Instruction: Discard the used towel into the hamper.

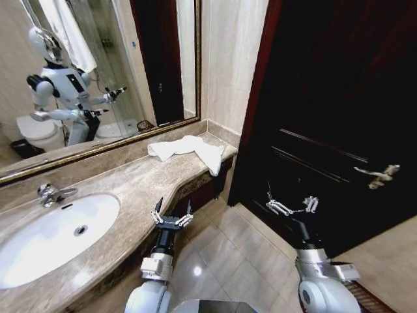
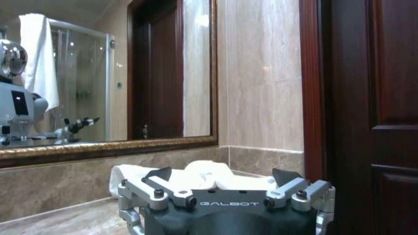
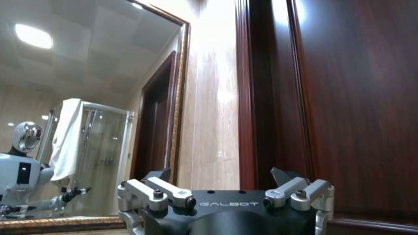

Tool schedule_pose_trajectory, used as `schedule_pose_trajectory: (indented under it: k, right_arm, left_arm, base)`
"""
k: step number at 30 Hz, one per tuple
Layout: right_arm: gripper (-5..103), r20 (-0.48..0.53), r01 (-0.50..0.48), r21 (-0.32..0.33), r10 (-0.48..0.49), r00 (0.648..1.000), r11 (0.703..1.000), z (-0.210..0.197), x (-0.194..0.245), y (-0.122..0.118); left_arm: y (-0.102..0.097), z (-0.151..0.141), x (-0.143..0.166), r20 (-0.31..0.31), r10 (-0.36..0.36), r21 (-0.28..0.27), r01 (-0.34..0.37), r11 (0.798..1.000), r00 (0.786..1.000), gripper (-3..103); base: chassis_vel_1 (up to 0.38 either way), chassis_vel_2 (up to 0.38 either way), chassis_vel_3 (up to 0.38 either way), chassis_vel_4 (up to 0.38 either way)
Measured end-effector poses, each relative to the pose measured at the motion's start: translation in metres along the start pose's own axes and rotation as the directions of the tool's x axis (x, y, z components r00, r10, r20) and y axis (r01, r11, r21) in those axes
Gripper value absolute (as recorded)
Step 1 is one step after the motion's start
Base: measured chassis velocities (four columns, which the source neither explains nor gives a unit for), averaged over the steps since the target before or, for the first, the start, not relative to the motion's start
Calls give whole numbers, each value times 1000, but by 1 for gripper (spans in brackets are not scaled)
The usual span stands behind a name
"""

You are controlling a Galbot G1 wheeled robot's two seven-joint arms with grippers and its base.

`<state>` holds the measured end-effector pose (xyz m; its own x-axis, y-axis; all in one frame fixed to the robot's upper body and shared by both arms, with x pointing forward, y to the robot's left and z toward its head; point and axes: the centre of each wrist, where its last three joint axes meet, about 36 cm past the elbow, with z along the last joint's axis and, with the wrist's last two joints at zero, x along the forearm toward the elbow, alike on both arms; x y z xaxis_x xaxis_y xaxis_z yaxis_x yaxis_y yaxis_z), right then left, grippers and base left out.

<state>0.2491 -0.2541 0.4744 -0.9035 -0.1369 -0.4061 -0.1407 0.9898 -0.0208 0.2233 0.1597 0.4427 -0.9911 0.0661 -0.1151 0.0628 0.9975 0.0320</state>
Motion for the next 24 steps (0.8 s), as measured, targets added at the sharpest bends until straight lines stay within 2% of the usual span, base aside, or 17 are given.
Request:
schedule_pose_trajectory:
  k: [13, 16, 21, 23, 24]
  right_arm:
    - [100, -2, 1, 7, -1, 1000, 1000, 1, 0, -1]
    - [100, -7, 18, 17, -18, 1000, 1000, 4, 0, -2]
    - [100, -18, 66, 29, -65, 998, 997, 14, 5, -6]
    - [100, -35, 72, 38, -71, 997, 997, 20, 8, -10]
    - [100, -35, 72, 38, -71, 997, 997, 20, 8, -10]
  left_arm:
    - [-1, 5, -2, -9, -3, 8, 3, 1000, 1000, 100]
    - [0, 5, -6, -25, -19, 32, 19, 999, 1000, 100]
    - [13, 4, -30, -61, -57, 67, 62, 996, 996, 100]
    - [21, 11, -48, -84, -76, 110, 85, 990, 994, 100]
    - [21, 11, -48, -84, -76, 110, 85, 990, 994, 100]
  base:
    - [-151, 141, 149, -156]
    - [-110, 119, 121, -83]
    - [-57, 65, 39, -14]
    - [0, 0, 0, 0]
    - [0, 0, 0, 0]
